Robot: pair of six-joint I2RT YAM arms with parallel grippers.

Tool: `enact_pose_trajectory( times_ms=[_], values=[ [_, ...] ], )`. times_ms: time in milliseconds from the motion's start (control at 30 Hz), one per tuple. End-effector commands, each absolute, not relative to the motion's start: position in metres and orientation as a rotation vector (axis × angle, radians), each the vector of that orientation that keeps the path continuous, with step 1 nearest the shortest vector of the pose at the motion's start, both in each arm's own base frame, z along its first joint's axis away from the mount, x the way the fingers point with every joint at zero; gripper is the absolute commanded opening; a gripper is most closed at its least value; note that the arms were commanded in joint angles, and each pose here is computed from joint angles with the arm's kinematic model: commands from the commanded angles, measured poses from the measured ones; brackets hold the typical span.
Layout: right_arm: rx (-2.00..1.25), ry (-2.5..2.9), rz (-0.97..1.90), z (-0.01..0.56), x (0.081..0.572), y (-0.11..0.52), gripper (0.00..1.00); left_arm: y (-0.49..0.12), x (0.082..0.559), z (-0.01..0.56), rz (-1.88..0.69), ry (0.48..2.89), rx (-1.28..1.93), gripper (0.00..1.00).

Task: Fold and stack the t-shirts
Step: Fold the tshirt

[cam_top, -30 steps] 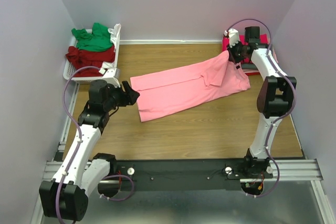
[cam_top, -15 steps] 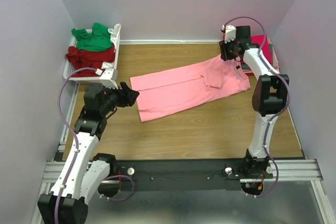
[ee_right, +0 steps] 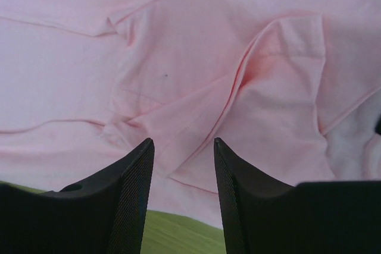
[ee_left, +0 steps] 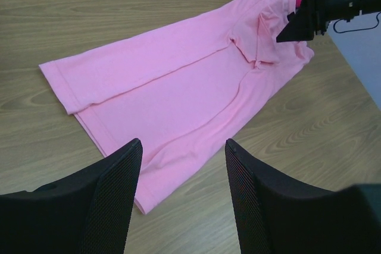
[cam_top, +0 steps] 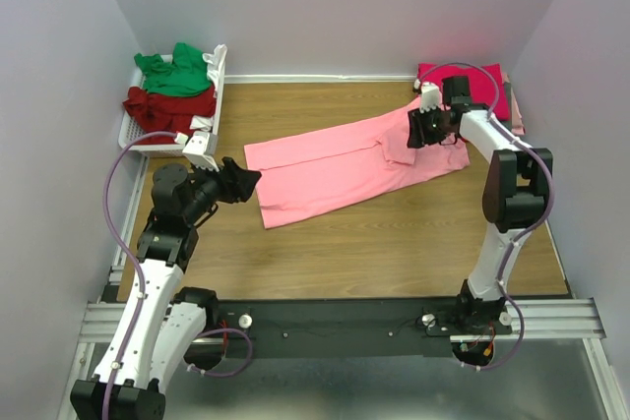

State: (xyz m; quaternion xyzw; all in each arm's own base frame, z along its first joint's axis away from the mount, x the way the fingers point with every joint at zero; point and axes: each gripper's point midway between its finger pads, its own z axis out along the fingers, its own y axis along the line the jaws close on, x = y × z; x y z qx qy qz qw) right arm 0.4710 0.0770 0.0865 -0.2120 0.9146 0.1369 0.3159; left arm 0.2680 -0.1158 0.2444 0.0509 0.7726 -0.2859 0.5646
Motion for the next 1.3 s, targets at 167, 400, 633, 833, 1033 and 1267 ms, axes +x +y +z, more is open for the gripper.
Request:
enact_pose_trajectory(
  times_ms=[167, 400, 633, 833, 1033, 1267],
  values=[
    [-0.403, 2.528, 0.314, 0.054, 0.464, 0.066, 0.52, -0.12, 0.263, 0.252, -0.69, 1.772, 0.164, 0.66],
    [-0.382, 2.573, 0.406, 0.036, 0.453, 0.076, 0.52, -0.12, 0.262, 0.253, -0.689, 1.766, 0.166, 0.65],
    [-0.37, 2.58, 0.431, 0.032, 0.454, 0.079, 0.47, -0.12, 0.263, 0.252, -0.688, 1.768, 0.162, 0.65],
    [-0.362, 2.581, 0.439, 0.032, 0.455, 0.08, 0.4, -0.12, 0.263, 0.251, -0.688, 1.772, 0.161, 0.65],
    [-0.368, 2.552, 0.504, 0.04, 0.46, 0.089, 0.18, -0.12, 0.264, 0.251, -0.692, 1.774, 0.159, 0.65],
    [-0.354, 2.505, 0.647, 0.05, 0.477, 0.109, 0.06, -0.12, 0.266, 0.247, -0.689, 1.788, 0.155, 0.65]
  ],
)
